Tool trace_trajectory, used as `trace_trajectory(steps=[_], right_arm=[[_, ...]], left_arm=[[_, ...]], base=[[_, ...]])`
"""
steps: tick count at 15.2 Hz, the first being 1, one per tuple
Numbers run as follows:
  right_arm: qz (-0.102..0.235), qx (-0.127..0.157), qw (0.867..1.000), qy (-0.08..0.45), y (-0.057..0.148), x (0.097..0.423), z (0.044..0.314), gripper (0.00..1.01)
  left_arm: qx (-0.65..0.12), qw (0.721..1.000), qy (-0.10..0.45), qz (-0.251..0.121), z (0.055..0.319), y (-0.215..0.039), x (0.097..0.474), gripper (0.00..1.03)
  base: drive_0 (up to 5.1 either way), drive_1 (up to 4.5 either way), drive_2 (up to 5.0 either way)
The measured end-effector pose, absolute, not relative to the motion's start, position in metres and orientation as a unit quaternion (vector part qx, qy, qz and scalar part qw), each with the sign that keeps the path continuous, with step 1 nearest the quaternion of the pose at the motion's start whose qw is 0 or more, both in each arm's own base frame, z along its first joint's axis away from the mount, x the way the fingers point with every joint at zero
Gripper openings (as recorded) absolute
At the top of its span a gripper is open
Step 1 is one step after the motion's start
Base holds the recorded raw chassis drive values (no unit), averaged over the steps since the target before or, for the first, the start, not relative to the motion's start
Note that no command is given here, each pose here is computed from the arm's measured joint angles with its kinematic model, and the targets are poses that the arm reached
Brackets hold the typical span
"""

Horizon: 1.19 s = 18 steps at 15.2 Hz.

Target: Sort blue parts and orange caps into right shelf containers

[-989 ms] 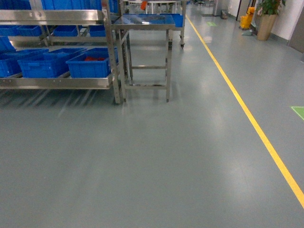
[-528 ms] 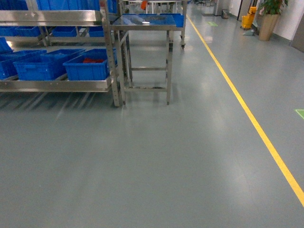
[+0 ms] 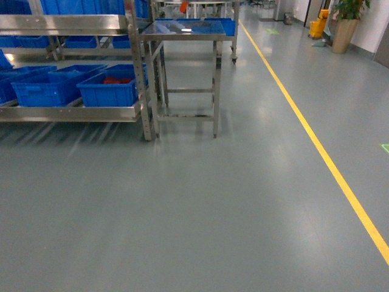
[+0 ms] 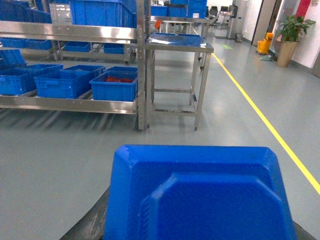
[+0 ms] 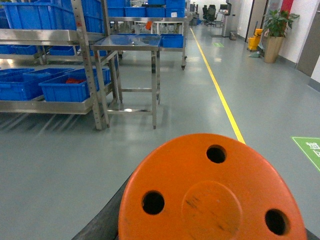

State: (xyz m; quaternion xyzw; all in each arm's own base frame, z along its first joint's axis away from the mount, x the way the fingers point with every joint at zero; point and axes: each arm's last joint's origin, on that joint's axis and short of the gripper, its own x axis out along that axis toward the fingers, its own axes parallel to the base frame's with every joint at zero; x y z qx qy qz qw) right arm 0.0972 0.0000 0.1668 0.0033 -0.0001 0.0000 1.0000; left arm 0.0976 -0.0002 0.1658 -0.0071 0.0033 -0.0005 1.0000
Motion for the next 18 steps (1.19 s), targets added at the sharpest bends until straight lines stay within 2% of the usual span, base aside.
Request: trace_trajectory(steps=[18], right_arm=[[0.0, 0.003, 1.0, 0.0, 0.0, 0.0972, 0.1669, 0.43]], left_arm=[[-0.007, 1.0, 0.003, 0.0, 0.1658, -0.0002, 0.0976, 0.41]], base=[[0.0, 4.34, -4.3]])
